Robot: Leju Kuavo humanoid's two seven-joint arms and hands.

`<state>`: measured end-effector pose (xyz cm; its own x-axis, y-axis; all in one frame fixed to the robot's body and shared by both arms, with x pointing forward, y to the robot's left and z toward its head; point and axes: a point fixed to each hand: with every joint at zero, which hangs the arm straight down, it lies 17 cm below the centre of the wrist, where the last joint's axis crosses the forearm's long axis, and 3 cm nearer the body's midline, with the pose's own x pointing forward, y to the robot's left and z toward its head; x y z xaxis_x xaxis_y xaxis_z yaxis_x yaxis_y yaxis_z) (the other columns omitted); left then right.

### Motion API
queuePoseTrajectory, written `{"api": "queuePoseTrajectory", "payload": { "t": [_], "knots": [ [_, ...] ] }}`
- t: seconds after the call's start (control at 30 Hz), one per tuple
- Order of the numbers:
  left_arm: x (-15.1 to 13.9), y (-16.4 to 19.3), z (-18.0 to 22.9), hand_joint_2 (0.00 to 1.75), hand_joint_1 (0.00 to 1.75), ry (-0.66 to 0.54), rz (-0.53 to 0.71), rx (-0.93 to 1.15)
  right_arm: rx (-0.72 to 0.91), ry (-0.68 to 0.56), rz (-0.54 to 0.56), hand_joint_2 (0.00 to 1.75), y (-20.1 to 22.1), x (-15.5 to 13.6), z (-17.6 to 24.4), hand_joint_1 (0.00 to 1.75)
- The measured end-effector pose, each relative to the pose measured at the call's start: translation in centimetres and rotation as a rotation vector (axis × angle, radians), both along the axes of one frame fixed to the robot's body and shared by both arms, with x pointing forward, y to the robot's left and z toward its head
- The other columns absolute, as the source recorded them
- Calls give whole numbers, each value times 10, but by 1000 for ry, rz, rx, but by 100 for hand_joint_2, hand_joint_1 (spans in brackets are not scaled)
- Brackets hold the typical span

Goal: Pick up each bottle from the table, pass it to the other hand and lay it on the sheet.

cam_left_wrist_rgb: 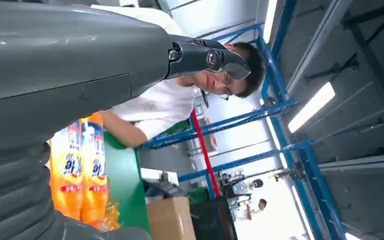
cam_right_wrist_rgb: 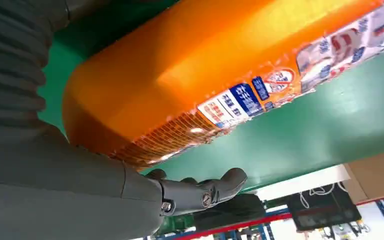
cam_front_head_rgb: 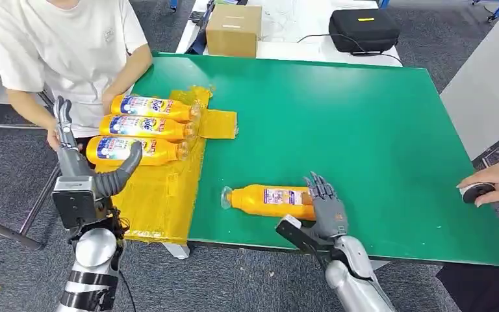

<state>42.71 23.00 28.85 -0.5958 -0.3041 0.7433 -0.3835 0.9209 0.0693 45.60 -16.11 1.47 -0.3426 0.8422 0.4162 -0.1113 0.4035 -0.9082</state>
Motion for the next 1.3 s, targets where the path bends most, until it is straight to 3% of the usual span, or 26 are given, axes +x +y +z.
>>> {"api": "queuePoseTrajectory", "payload": {
  "t": [0.47, 0.5, 0.53, 0.57, 0.6, 0.63, 1.03, 1.3],
  "knots": [
    [13, -9, -42, 175, 0, 162, -60, -52, -38, 136, -79, 175, 9, 34, -7, 0],
    [14, -9, -43, 175, 0, 164, -60, -52, -39, 136, -79, 175, 9, 35, -6, 10],
    [14, -10, -44, 175, 0, 170, -64, -53, -41, 138, -78, 175, 10, 35, -7, 42],
    [15, -11, -46, 175, 0, 180, -74, -60, -45, 144, -83, 175, 9, 36, -8, 133],
    [17, -12, -51, 175, 0, 201, -88, -78, -54, 154, -88, 175, 8, 37, -10, 164],
    [19, -13, -55, 175, 0, 221, -102, -95, -65, 168, -94, 175, 7, 38, -12, 175],
    [26, -15, -78, 175, 0, 303, -165, -169, -156, 293, -122, 175, -2, 50, -27, 175],
    [26, -12, -82, 175, 0, 312, -160, -174, -170, 312, -125, 175, -5, 50, -31, 175]
  ]
}}
